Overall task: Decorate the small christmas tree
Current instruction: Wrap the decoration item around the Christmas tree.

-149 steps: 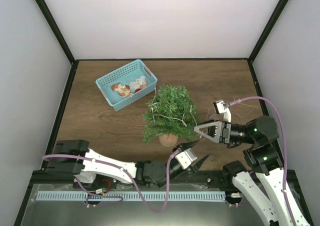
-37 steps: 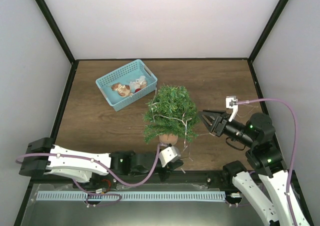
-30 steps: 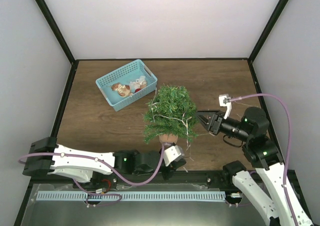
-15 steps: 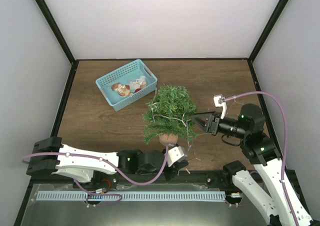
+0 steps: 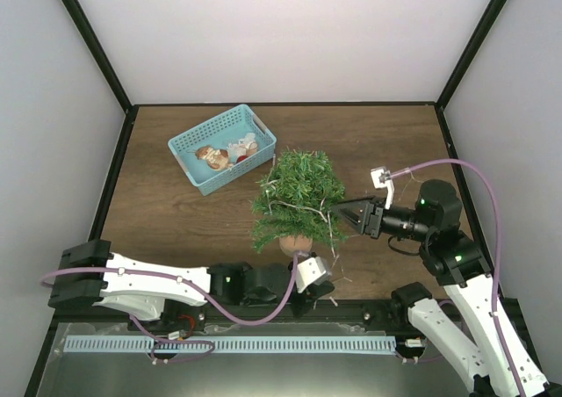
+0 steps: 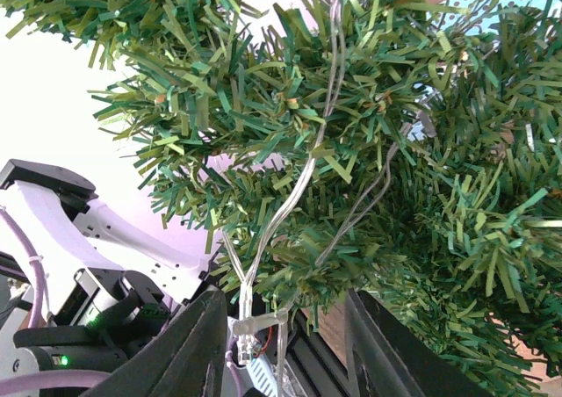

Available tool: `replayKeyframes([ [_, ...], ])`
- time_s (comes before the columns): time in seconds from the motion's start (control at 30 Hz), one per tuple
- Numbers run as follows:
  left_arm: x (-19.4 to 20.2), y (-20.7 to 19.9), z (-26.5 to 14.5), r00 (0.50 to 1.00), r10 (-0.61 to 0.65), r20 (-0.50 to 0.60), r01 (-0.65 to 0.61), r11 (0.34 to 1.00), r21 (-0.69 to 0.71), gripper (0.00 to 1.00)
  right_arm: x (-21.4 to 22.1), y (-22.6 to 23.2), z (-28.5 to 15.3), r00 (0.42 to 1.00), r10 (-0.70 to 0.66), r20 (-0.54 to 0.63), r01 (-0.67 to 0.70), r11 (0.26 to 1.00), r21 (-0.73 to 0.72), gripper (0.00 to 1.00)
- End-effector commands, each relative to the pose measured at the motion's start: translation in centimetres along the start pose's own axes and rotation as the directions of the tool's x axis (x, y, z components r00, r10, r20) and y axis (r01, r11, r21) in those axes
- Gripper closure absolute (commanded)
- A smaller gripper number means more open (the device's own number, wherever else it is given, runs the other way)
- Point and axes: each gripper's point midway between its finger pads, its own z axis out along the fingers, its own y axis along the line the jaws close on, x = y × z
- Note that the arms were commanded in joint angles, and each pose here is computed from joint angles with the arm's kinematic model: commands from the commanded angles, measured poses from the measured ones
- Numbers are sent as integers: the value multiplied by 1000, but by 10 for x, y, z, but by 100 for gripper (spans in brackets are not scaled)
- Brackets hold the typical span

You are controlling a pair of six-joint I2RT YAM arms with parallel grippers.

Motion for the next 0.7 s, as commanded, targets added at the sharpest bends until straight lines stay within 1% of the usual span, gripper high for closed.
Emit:
replayKeyframes([
  [0.0,-24,-7,1,998,-8,59,6,1000,24,96,-1,12,-4,999,-40,-6,40,999,-33,60],
  [0.23,-29,-7,2,998,-4,65,2,1000,26,96,-5,12,-3,998,-55,-1,55,998,-25,59],
  [0.33,-30,-7,3,998,-2,63,1,1000,28,96,-7,9,-2,999,-54,3,54,998,-11,61],
  [0.47,-29,-7,4,998,-1,62,-1,999,32,96,-13,13,-1,998,-63,15,64,997,-30,63],
  [0.67,-31,-8,7,998,2,60,-5,999,37,96,-22,20,-1,997,-73,34,75,996,-43,63],
])
